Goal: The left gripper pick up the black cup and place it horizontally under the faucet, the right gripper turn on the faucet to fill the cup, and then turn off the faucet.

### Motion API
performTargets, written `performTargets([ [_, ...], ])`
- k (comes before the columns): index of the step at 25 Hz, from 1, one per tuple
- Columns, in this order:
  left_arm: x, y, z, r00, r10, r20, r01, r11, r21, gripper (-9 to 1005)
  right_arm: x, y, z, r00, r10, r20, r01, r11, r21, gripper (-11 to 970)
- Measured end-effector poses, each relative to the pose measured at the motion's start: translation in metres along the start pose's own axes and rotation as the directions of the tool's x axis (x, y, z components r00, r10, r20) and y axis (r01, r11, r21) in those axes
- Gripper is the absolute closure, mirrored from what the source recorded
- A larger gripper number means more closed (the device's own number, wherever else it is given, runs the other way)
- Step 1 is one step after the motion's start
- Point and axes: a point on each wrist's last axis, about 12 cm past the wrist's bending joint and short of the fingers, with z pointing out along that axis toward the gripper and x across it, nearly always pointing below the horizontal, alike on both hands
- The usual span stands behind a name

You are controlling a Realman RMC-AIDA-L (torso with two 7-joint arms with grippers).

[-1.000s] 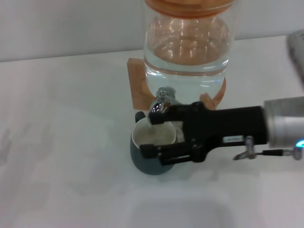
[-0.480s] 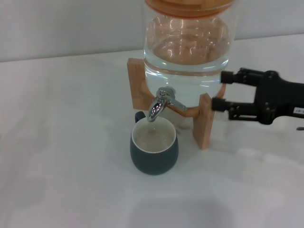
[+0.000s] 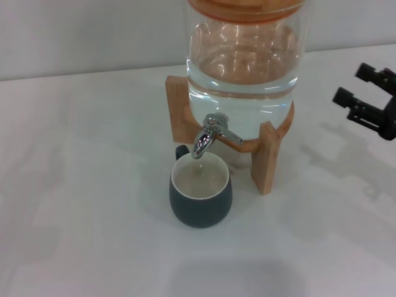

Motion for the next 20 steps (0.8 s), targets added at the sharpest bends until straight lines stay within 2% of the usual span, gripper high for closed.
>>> performTargets([
  [4, -0.003, 0.005, 0.000, 1.000, 0.006, 0.006, -0.006, 1.000, -0.013, 534, 0.015, -0.006, -0.014, 1.000, -0.001, -0.008, 0.001, 0.994, 0.113, 135],
  [9, -0.005, 0.011, 0.001, 1.000, 0.001, -0.007, -0.001, 1.000, -0.025, 533, 0.027, -0.010, -0.031, 1.000, -0.013, -0.016, 0.016, 0.978, 0.206, 134],
  [20, -0.007, 0.015, -0.003, 1.000, -0.018, -0.010, 0.017, 0.999, -0.033, 533, 0.038, -0.011, -0.054, 0.997, -0.082, -0.001, 0.077, 0.935, 0.345, 135],
])
